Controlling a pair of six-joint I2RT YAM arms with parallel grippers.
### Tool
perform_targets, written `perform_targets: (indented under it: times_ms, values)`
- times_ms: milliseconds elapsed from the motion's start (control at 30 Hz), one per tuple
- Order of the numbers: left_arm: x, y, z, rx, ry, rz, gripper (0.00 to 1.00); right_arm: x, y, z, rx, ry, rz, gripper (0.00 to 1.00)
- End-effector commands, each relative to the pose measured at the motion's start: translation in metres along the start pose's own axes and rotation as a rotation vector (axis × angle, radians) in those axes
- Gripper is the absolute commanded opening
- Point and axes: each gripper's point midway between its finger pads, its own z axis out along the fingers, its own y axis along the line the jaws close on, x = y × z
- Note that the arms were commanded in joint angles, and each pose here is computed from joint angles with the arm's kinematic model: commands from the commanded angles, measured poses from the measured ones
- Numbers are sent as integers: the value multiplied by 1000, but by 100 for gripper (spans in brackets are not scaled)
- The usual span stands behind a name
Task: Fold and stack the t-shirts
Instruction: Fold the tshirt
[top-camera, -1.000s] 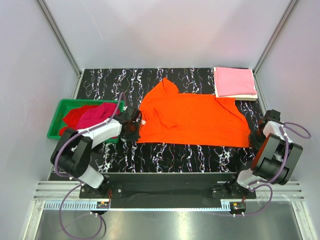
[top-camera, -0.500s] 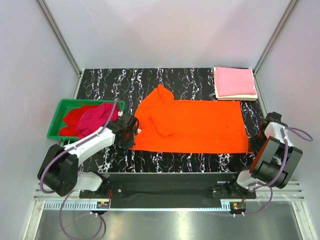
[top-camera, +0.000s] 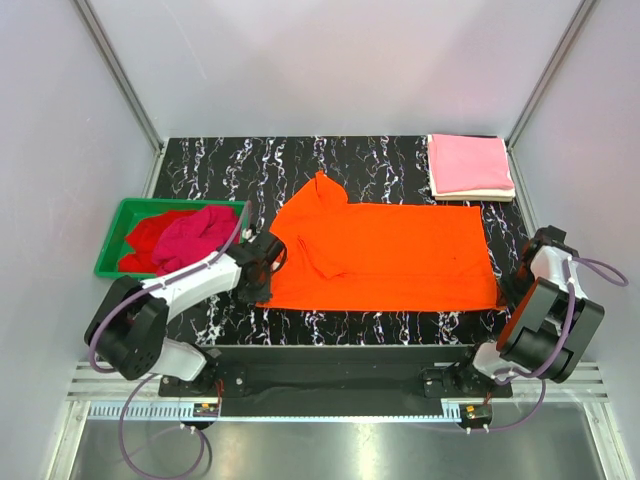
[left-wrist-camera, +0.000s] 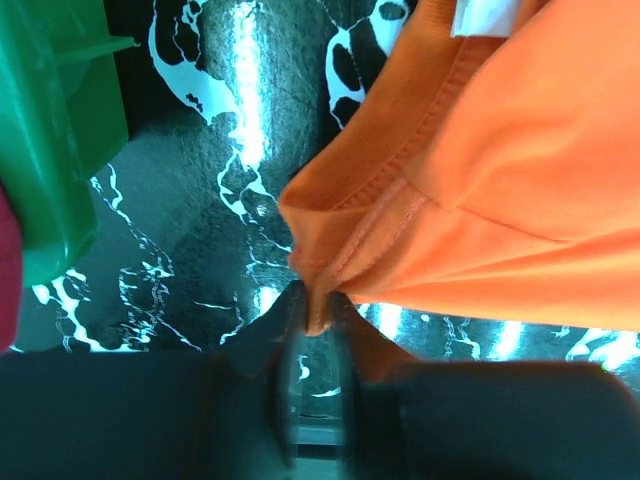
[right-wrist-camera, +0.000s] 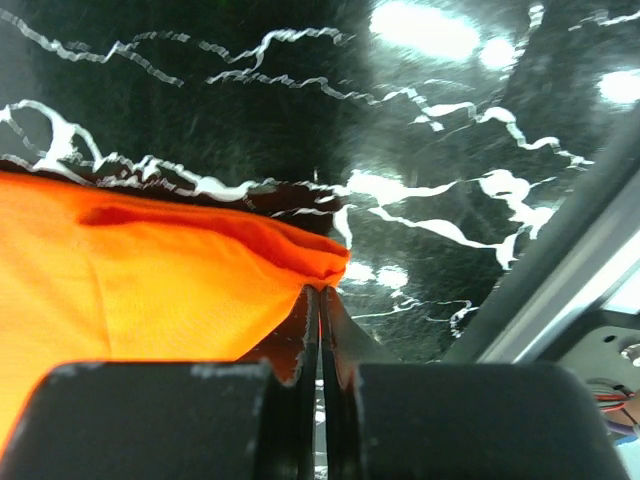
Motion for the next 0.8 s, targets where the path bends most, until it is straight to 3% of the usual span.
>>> perform_targets:
  times_ms: [0, 33, 67, 100, 167, 267, 333, 433, 500, 633, 767]
  values:
    - [-11, 2, -5, -35, -11, 2, 34, -3, 14, -3, -71, 19, -17, 8]
    - [-11, 5, -7, -48, -8, 6, 36, -2, 15, -5, -78, 24, -22, 13]
    - [-14, 5, -11, -55, -16, 13, 37, -5, 16, -7, -82, 17, -23, 28]
    - [-24, 4, -19, -51, -47, 8, 41, -6, 16, -9, -83, 9, -20, 35]
    - [-34, 12, -31, -85, -74, 15, 45, -10, 13, -11, -67, -15, -14, 42]
    - [-68, 13, -59, -34, -136, 6, 51, -19, 12, -23, -67, -55, -2, 44]
    - [-96, 4, -80, 113, -150, -28, 54, -30, 21, -40, -120, -97, 2, 43]
    - [-132, -21, -110, 372, -179, -17, 57, -37, 55, -75, -316, -168, -72, 42]
    - [-157, -26, -120, 400, -211, -23, 60, -35, 74, -102, -405, -261, -137, 44]
    - [-174, -37, -121, 435, -187, -32, 61, 3, 136, -139, -575, -331, -368, 47]
    - [-183, -62, -105, 546, -142, -9, 61, 95, 193, -161, -856, -288, -719, 50]
